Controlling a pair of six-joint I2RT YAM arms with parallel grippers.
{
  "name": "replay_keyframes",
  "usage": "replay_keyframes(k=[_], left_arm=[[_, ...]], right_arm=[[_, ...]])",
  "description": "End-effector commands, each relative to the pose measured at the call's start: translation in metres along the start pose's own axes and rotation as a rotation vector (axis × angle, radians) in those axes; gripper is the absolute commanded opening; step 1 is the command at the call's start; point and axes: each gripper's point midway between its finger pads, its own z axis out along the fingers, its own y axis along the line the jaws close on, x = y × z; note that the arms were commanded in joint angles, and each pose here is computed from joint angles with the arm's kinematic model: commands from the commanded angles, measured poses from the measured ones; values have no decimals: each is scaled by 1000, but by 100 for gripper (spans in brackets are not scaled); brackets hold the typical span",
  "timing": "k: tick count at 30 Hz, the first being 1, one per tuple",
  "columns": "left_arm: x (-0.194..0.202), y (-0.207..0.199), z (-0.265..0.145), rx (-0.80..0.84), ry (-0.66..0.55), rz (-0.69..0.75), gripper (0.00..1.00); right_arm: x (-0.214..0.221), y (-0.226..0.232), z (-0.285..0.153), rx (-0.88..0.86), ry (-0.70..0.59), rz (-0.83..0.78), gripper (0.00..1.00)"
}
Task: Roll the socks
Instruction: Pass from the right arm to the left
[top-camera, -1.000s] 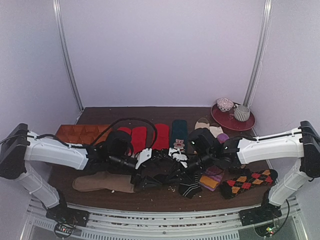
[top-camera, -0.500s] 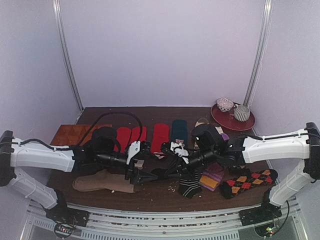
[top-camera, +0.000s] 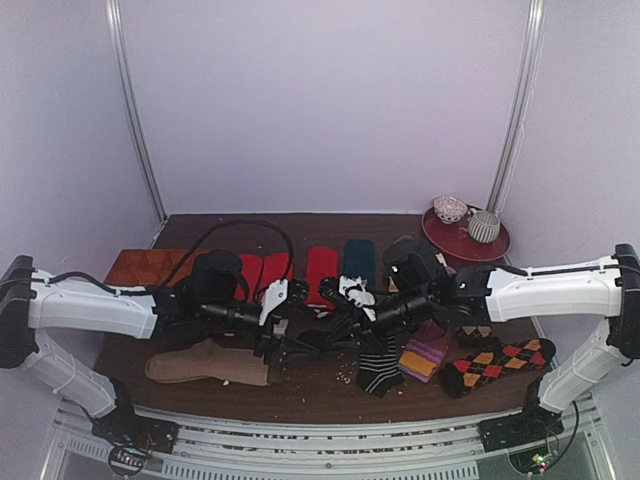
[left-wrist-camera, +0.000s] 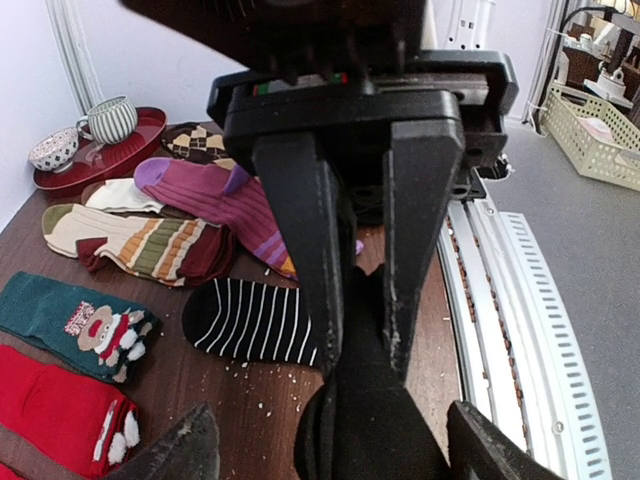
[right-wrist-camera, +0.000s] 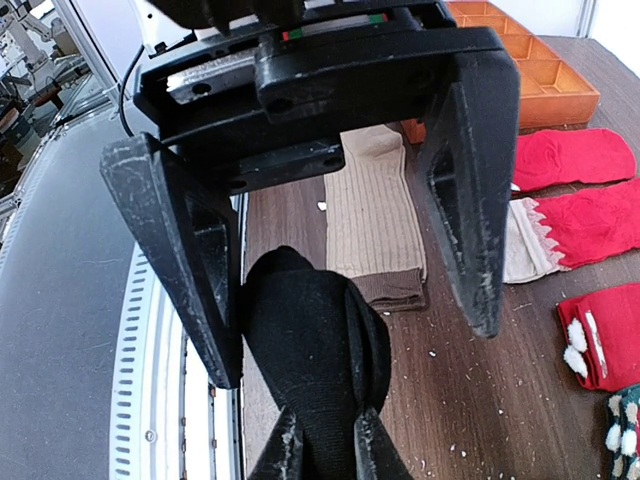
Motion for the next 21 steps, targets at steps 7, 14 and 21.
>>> replay_keyframes(k=[7,14,21], left_arm=[[-9,-1,2,58,-27,1,47],[-1,0,6,69,-4,-24,64],[2,0,9,83,1,-33,49]], right_arm=[[-16,3,-7,-1,-33,-32,6],[-19,2,-9,10,-43,-37,6],[-20,1,-9,16,-44,-36,6]])
